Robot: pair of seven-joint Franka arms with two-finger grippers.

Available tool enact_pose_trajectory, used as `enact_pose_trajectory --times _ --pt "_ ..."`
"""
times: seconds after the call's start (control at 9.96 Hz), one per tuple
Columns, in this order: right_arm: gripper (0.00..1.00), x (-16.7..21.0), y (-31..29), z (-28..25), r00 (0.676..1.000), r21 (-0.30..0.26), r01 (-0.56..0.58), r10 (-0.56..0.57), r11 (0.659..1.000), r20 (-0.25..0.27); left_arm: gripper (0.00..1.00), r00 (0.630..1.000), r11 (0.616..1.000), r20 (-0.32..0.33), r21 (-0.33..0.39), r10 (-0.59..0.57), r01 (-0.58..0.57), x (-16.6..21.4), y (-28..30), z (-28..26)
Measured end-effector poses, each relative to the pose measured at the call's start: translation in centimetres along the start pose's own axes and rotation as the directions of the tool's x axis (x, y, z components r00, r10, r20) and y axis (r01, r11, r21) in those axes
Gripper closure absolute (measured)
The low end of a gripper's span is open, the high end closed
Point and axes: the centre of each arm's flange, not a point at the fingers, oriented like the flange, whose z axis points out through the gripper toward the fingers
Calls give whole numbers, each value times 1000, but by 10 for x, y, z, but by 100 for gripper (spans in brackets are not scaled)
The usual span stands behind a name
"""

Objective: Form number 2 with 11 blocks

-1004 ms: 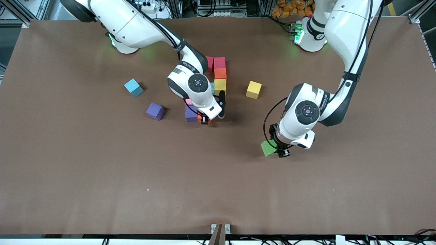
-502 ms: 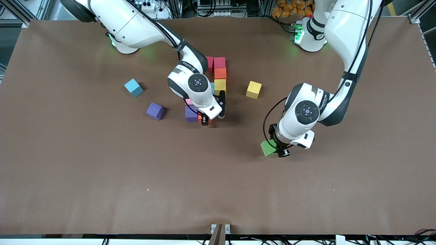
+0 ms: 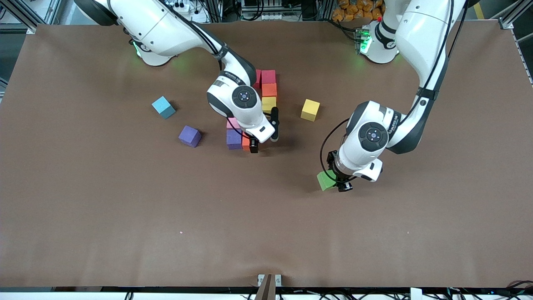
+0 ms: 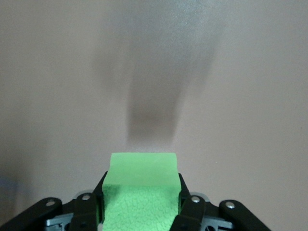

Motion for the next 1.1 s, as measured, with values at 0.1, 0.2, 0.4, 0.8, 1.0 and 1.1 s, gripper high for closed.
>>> enact_pose_trajectory --times 0.1,0.2,0.4,0.8,1.0,1.1 --pt "0 1 -1 -12 1000 2 1 -1 1000 7 46 1000 1000 -3 6 15 -15 -7 -8 2" --pt "0 -4 0 -28 1000 14 -9 8 1000 26 46 999 999 -8 15 37 -37 -16 -20 7" --pt "0 -37 19 -77 993 29 -81 78 996 88 46 995 995 -21 41 94 -93 -40 -51 23" --pt "0 -168 89 -143 943 -4 -302 299 953 145 46 973 971 -35 81 229 -225 -93 -129 50" --pt "0 -253 118 -140 892 -1 -429 424 903 156 46 954 952 -38 96 297 -292 -116 -171 59" --pt "0 -287 128 -142 866 1 -482 477 876 153 46 946 943 -41 104 321 -315 -124 -187 65"
